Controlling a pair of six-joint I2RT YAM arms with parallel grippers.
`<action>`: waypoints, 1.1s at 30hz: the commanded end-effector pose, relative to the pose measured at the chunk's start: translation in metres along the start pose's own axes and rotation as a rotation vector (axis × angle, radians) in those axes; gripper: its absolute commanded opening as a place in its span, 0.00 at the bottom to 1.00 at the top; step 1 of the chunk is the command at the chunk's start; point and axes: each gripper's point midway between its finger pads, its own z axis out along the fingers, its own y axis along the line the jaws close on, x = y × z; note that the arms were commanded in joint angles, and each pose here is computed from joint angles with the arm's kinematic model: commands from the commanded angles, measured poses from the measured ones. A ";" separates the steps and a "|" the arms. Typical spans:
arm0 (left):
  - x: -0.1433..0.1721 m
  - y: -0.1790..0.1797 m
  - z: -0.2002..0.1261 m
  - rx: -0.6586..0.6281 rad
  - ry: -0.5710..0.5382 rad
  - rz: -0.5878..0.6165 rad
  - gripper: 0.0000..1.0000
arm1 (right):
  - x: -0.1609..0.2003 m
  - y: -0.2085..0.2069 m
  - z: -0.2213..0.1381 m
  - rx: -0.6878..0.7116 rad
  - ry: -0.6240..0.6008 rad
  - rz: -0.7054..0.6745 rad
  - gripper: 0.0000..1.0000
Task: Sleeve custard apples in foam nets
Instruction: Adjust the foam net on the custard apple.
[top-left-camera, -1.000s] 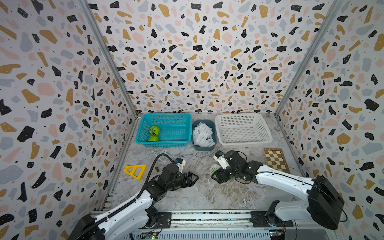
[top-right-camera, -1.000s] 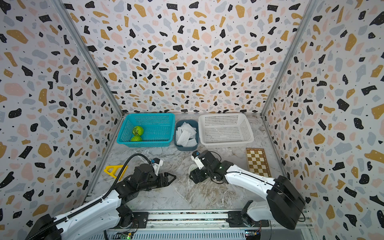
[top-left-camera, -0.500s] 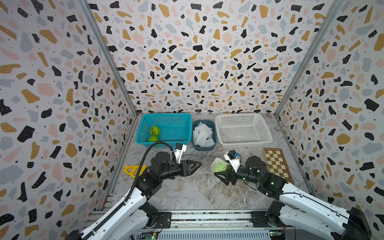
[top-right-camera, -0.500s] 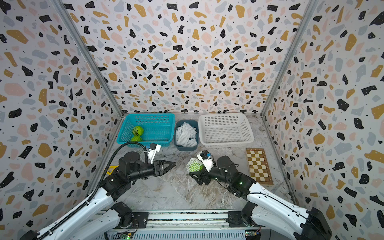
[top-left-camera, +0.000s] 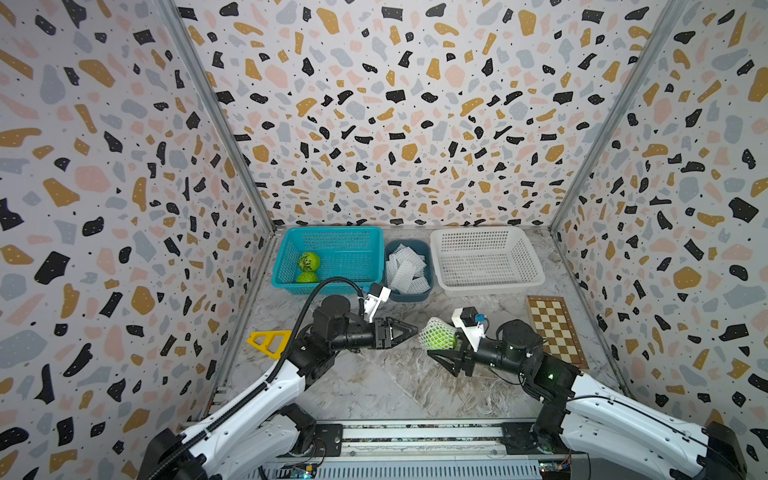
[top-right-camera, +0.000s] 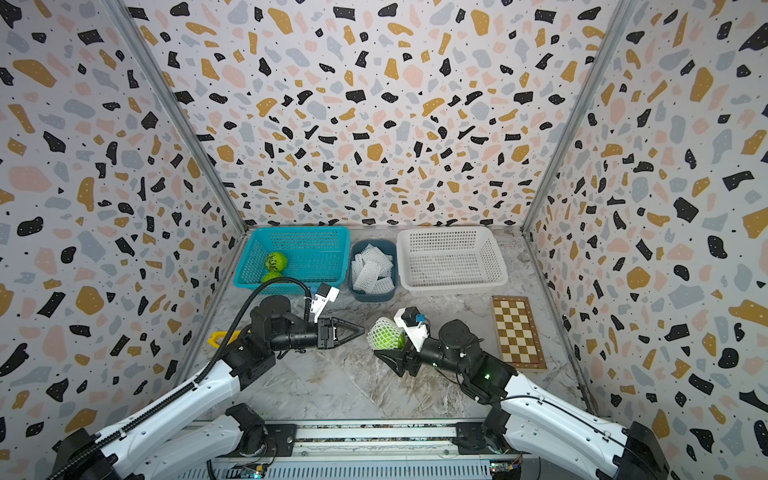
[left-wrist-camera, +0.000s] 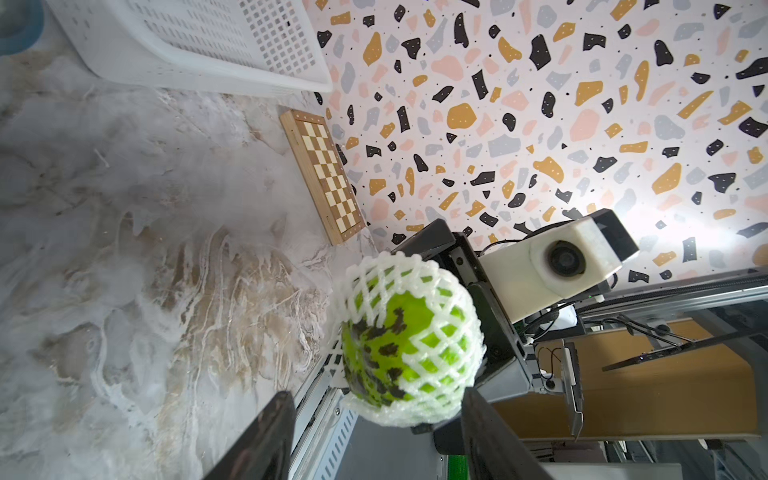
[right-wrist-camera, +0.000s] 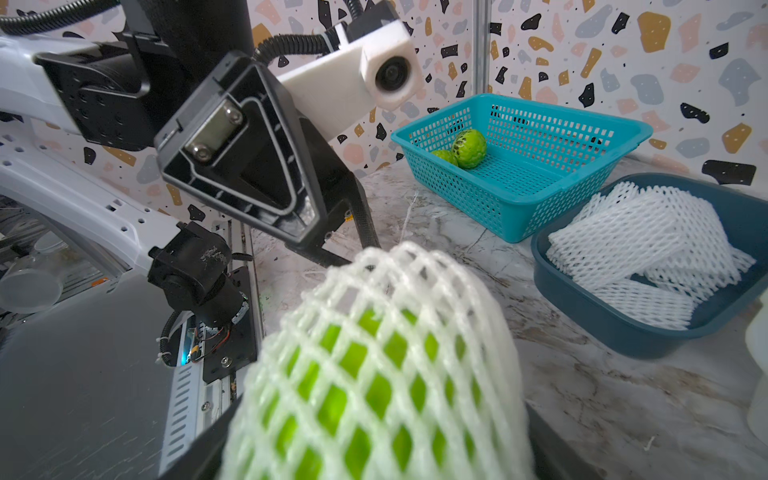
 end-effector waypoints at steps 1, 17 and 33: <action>-0.008 -0.033 0.003 0.100 0.001 0.063 0.57 | -0.010 0.005 -0.001 -0.014 -0.041 -0.025 0.78; -0.005 -0.040 0.012 0.125 0.021 0.075 0.01 | -0.007 0.006 0.000 -0.012 -0.039 -0.024 0.78; -0.004 -0.033 0.006 0.082 -0.015 0.079 0.00 | -0.013 -0.003 -0.007 0.049 -0.063 0.009 0.78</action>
